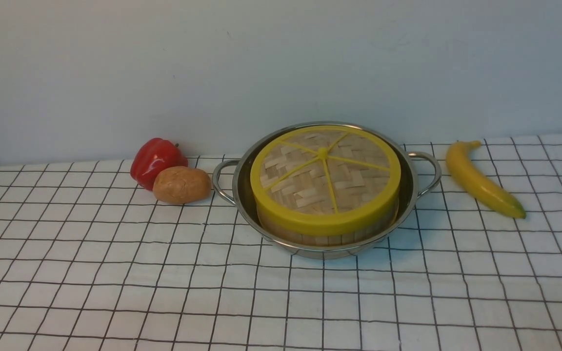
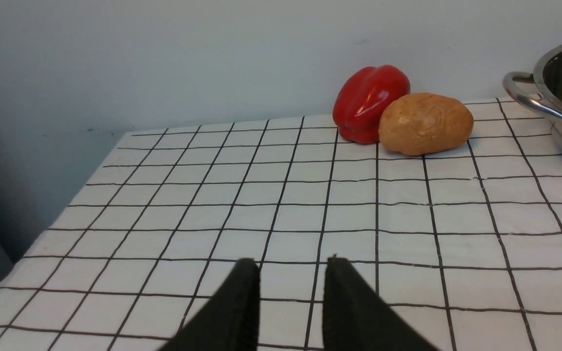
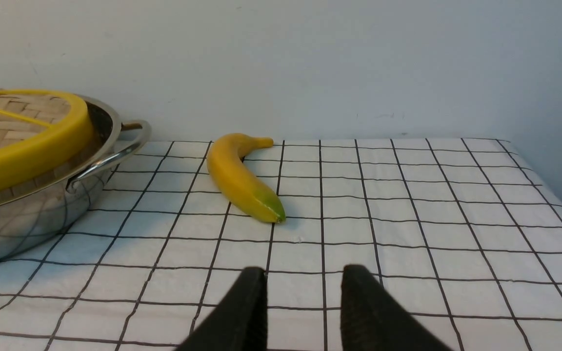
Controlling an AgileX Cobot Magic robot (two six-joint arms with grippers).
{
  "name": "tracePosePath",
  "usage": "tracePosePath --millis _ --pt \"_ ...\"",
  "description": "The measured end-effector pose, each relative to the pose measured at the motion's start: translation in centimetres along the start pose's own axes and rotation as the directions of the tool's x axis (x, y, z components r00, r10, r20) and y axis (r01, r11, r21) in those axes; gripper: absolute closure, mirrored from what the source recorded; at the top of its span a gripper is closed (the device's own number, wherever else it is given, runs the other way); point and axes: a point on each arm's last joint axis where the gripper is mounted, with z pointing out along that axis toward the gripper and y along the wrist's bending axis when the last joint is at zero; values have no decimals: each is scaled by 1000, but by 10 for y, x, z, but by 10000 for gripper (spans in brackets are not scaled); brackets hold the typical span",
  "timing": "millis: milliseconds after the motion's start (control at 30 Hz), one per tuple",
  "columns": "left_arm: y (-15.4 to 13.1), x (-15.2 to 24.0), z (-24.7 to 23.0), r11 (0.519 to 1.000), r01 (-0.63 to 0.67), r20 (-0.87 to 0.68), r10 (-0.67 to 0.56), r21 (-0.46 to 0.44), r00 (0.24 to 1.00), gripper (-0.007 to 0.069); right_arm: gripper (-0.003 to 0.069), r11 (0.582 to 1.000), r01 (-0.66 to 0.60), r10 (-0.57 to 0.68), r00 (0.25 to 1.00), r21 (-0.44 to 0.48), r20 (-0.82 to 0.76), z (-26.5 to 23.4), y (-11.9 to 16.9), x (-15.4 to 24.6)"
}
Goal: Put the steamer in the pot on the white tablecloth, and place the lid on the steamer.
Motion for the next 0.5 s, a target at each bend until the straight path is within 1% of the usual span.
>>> tracePosePath --millis 500 --pt "0 0 0 1000 -2 0 2 -1 1000 414 419 1000 -1 1 1000 0 0 0 0 0"
